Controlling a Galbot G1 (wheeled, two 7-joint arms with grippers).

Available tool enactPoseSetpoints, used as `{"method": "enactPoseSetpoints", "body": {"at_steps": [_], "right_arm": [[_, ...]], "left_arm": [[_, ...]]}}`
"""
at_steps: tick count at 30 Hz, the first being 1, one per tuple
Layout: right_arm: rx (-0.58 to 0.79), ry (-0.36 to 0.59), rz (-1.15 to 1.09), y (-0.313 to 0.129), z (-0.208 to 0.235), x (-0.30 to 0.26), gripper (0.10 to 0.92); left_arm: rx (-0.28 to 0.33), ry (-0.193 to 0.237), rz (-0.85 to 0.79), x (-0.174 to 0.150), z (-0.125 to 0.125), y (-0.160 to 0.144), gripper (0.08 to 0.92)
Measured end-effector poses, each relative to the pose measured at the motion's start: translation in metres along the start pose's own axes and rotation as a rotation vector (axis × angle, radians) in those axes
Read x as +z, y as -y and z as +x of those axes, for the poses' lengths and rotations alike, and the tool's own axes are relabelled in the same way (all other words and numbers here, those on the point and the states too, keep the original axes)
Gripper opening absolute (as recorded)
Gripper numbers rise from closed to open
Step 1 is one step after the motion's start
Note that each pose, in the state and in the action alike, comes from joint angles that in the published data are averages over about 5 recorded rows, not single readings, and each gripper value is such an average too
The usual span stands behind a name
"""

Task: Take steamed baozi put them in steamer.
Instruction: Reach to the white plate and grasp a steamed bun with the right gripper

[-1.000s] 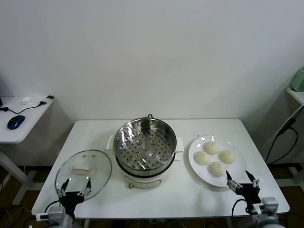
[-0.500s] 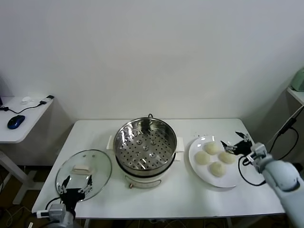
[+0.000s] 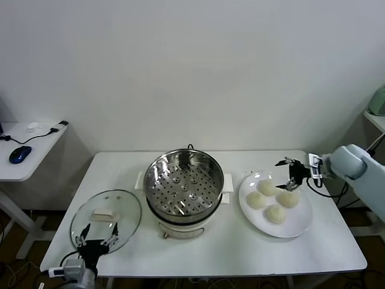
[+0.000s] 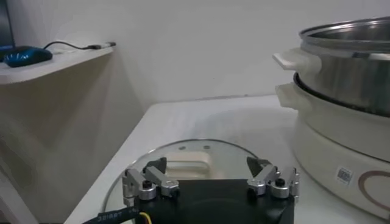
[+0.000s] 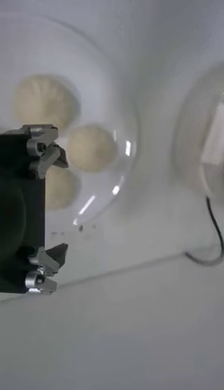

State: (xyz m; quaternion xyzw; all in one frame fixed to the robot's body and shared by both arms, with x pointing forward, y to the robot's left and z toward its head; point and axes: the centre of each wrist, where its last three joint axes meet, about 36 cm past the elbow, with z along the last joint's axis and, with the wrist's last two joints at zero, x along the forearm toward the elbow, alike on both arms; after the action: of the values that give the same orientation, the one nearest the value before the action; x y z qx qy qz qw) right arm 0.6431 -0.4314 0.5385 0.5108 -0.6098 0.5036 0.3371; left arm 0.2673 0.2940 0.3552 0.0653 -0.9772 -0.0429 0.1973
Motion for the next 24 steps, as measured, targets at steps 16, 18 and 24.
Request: {"method": "enactPoseSetpoints", "body": {"at_steps": [16, 18, 24], "right_arm": [[-0.158, -0.181, -0.017, 0.048, -0.047, -0.028, 0.823], [-0.154, -0.194, -0.025, 0.048, -0.054, -0.029, 0.823], [-0.137, -0.209, -0.057, 0.049, -0.077, -0.031, 0.823]], "left_arm": [[-0.014, -0.008, -0.007, 0.01, 0.001, -0.003, 0.823], [-0.012, -0.009, -0.007, 0.01, 0.001, -0.001, 0.823], [-0.006, -0.011, -0.011, 0.013, 0.002, 0.001, 0.823]]}}
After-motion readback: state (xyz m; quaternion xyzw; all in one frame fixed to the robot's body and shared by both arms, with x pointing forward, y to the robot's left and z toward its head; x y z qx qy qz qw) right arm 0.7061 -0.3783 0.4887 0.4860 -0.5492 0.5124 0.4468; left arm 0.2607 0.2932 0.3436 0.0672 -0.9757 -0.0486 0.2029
